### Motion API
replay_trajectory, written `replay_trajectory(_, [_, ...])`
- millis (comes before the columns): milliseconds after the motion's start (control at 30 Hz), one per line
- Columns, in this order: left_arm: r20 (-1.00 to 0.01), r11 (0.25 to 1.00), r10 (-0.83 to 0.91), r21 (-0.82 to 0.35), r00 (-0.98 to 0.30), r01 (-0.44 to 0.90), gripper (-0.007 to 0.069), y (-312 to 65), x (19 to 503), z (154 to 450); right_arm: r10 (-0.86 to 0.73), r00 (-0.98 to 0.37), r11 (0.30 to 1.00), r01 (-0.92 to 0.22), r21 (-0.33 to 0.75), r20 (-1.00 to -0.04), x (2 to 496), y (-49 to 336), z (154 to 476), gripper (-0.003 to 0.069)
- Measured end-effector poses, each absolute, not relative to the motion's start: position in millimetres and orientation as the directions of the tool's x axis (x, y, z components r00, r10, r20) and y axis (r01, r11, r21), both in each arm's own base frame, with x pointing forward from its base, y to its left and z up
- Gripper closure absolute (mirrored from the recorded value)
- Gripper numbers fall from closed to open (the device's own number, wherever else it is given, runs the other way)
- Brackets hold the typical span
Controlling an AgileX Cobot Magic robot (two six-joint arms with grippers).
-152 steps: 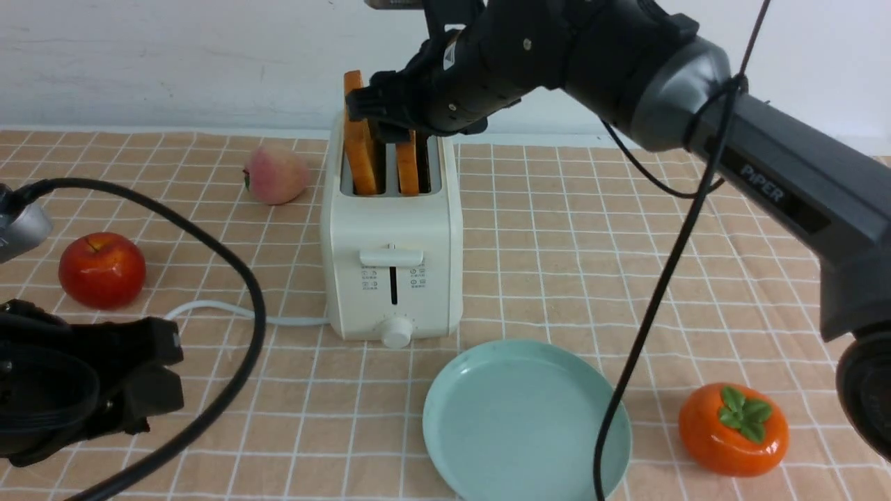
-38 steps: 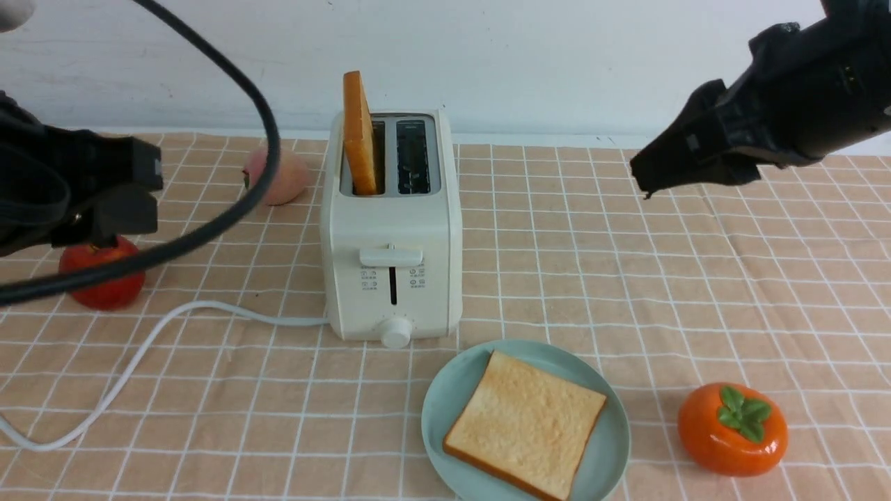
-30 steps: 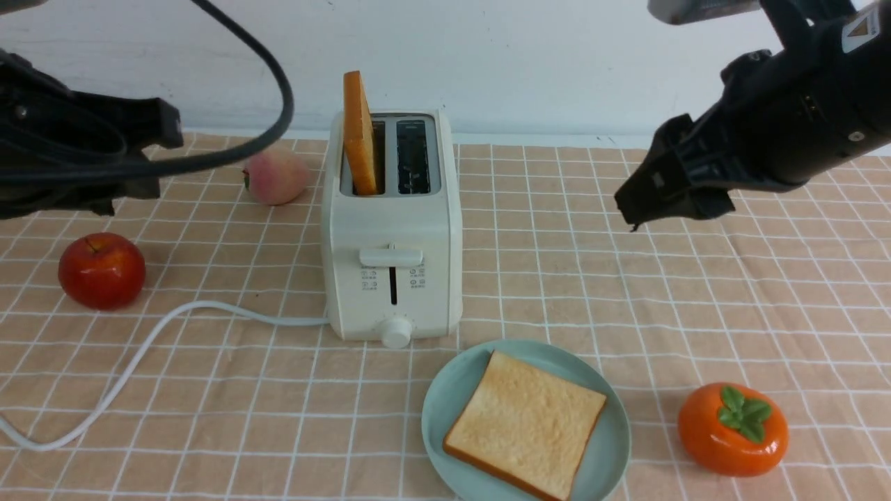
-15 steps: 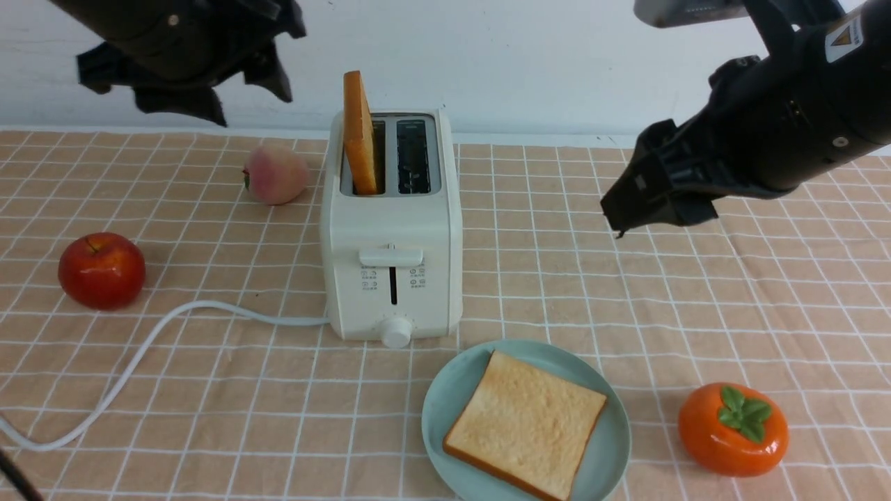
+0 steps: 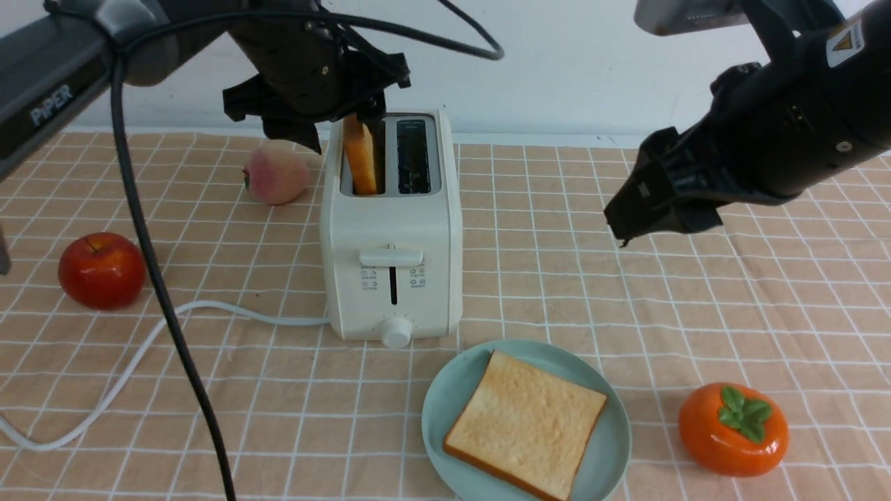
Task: Take toasted bread from bread machine on light coffee tablecloth place on plate.
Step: 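Reach for a toast slice standing in the toaster with the left gripper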
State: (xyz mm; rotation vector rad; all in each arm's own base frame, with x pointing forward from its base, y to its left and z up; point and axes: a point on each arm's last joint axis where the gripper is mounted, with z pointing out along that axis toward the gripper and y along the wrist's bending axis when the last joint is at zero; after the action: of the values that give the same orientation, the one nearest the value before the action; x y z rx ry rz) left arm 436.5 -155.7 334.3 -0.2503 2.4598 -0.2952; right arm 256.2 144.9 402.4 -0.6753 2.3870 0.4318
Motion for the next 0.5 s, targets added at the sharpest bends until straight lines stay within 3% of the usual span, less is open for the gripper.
replay_trajectory(133, [-0.578,0.972,-0.189,-0.226,-0.794,-0.066,0.019,-157.3,441.1,323.6,-0.36,-0.681,0.816,-0.561,0.138,-0.637,256.2,144.9,402.4,0.0174])
replay_trajectory(200, [-0.585,0.977,-0.147,-0.211,-0.797,-0.026,0.0316,-158.2,440.6,324.5,-0.361,-0.681,0.817,-0.561,0.137,-0.637,256.2,144.8,402.4,0.018])
replay_trajectory(233, [-0.586,0.977,-0.145,-0.21,-0.797,-0.024,0.033,-158.2,440.4,325.0,-0.362,-0.681,0.817,-0.561,0.136,-0.637,256.3,144.7,402.4,0.0181])
replay_trajectory(267, [-0.592,0.977,-0.136,-0.213,-0.794,-0.008,0.0433,-158.4,438.7,329.2,-0.364,-0.68,0.818,-0.56,0.13,-0.637,256.5,144.3,402.3,0.0189])
replay_trajectory(333, [-0.6,0.976,-0.129,-0.216,-0.79,0.004,0.0529,-158.0,436.2,334.6,-0.368,-0.678,0.82,-0.559,0.122,-0.636,256.8,143.8,402.1,0.0198])
replay_trajectory(500, [-0.679,0.974,-0.129,-0.224,-0.723,0.036,0.053,-145.6,406.8,390.0,-0.386,-0.67,0.827,-0.556,0.084,-0.635,258.3,141.0,401.5,0.0246])
